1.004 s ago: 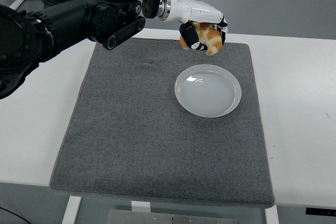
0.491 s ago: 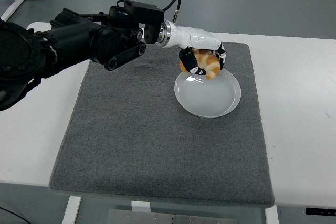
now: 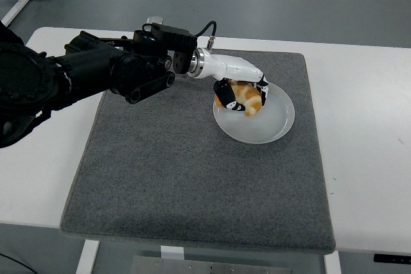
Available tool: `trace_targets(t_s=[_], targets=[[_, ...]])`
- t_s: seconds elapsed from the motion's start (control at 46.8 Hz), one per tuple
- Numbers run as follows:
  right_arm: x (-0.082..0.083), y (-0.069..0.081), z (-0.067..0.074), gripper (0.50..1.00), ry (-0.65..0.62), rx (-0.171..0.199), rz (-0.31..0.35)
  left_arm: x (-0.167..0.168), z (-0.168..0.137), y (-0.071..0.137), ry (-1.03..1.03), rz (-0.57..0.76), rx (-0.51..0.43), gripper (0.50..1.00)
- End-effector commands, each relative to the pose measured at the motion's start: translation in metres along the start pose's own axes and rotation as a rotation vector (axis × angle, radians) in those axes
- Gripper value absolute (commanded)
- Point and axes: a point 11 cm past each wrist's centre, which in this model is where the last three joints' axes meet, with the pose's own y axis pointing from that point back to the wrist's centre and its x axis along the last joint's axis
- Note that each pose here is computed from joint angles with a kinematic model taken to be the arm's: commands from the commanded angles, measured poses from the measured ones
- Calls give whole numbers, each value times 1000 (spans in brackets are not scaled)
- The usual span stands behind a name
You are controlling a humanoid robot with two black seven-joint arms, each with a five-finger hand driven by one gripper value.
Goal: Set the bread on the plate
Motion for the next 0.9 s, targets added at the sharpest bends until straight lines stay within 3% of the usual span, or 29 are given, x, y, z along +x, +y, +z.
trace_targets(t_s=[0.0, 0.214, 0.812, 0.876], targets=[[0, 0, 0, 952, 0, 0, 0, -5, -3, 0, -2, -9, 6, 500], [-1, 0, 0, 952, 0, 0, -2, -24, -7, -1, 18, -31, 9, 500], [0, 0, 2, 952, -1, -3, -2, -33, -14, 0, 21, -5, 25, 500], [0, 0, 2, 952, 1, -3, -1, -33, -14, 0, 21, -5, 25, 553]])
